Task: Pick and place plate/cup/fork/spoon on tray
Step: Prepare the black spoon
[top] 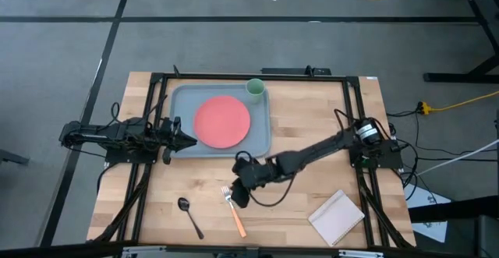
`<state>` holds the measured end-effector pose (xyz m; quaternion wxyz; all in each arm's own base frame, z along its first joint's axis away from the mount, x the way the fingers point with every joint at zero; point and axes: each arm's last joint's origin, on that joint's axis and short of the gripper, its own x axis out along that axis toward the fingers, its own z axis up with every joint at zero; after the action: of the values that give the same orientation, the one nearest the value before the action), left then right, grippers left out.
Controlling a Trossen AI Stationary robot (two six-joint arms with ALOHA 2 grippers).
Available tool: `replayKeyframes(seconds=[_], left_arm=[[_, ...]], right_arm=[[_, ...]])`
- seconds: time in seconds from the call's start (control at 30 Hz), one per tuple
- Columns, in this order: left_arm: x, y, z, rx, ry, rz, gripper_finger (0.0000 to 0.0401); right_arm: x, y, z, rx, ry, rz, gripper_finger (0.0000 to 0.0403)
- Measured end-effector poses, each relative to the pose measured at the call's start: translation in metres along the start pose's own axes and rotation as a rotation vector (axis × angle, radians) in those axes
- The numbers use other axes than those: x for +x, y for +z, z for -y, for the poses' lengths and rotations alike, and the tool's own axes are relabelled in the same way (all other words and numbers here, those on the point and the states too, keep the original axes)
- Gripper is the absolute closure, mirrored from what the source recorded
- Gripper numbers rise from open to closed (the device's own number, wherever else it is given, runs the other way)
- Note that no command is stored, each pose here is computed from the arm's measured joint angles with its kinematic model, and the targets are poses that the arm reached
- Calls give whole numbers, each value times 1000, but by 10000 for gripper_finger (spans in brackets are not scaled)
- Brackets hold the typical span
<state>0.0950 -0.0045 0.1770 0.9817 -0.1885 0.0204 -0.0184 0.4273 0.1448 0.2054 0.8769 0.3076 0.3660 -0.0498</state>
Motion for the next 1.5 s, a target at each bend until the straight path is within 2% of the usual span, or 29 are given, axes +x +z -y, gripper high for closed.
replayKeyframes(seconds=[0.13,0.27,0.4,0.57,0.63,0.73,0.83,0.9,1.0,1.13,1.3,1.4,1.5], left_arm=[[0,-2,-1,-3,8,-22,360],[0,-6,-1,-5,-7,-68,360],[0,-8,-1,-8,-29,-93,360],[0,-8,0,-48,-62,-104,360],[0,-4,3,-68,-146,-87,360],[-2,13,17,-81,-394,-1,360],[-5,34,29,-70,-476,-27,360],[-5,46,37,-52,-469,-93,360],[3,55,45,-40,-396,-278,360],[19,48,56,25,-288,-602,360],[37,19,75,116,-356,-867,360],[42,2,90,143,-404,-962,360],[45,-11,108,151,-450,-981,360]], right_arm=[[1,-19,-25,9,1,160,301],[7,-39,-54,6,128,255,301],[26,-56,-69,-10,125,262,301],[51,-55,-89,-57,146,269,301],[57,-50,-96,-120,120,253,301],[55,-38,-104,-196,39,202,301],[40,-27,-106,-186,-81,151,301],[32,-26,-102,-144,-185,125,301],[25,-28,-95,-64,-290,84,301],[22,-38,-84,64,-395,23,301],[31,-52,-77,151,-445,-49,301],[37,-58,-75,150,-457,-73,301],[42,-62,-72,145,-472,-98,301]])
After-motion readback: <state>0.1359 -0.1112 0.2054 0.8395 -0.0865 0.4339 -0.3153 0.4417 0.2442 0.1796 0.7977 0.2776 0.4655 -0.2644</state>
